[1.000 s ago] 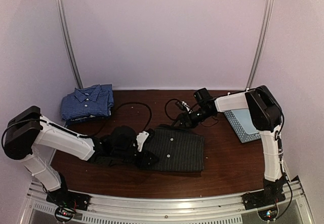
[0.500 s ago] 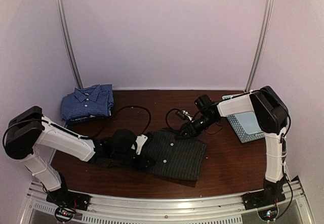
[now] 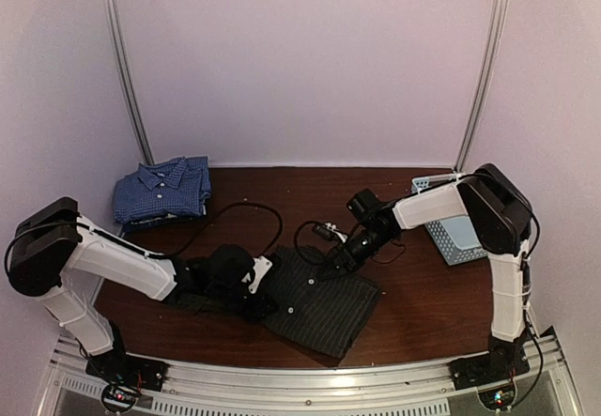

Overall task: Fold and stack the long sleeve shirts
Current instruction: Pick up the square-folded shirt from the center of the board, then turn over the square-folded shirt at the center of the board.

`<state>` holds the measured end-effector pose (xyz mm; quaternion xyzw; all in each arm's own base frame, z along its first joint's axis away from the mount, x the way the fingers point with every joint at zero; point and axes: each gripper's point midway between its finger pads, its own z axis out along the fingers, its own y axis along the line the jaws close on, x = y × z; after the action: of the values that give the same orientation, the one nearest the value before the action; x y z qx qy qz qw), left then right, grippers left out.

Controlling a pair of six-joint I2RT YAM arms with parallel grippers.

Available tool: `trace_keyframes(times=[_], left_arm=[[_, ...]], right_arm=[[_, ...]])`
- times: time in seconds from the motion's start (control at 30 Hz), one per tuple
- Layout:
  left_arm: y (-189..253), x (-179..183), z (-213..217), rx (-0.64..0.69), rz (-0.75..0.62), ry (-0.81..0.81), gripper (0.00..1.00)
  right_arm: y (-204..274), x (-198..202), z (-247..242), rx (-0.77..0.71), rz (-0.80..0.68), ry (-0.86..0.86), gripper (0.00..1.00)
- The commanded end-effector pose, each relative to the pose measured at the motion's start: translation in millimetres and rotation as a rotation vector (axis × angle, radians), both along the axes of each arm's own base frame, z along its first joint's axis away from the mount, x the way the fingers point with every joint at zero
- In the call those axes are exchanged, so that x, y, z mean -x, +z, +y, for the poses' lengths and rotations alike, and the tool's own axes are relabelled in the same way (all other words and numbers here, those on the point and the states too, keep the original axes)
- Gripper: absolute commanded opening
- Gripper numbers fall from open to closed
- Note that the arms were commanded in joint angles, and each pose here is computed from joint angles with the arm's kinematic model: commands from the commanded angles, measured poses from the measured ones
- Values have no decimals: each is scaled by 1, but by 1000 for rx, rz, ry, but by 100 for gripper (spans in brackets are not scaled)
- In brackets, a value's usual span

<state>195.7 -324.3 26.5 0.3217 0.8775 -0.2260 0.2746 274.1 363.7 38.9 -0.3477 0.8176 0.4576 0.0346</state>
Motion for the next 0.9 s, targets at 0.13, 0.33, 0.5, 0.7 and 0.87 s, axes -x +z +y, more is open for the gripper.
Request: trace_keyframes(times=[0.13, 0.33, 0.5, 0.7, 0.87], left_arm=[[17, -11, 1, 3, -61, 36, 39], [50, -23, 12, 40, -134, 121, 44], [81, -35, 29, 31, -207, 213, 55], [101, -51, 51, -33, -268, 300, 61], [103, -61, 68, -71, -269, 357, 63]], right_arm=[[9, 17, 5, -80, 82, 35, 25], [41, 2, -21, -83, 19, -70, 0], [77, -15, -67, 62, -135, -253, 0], [94, -46, -174, 563, -347, -597, 0], [147, -61, -239, 826, -510, -803, 0]])
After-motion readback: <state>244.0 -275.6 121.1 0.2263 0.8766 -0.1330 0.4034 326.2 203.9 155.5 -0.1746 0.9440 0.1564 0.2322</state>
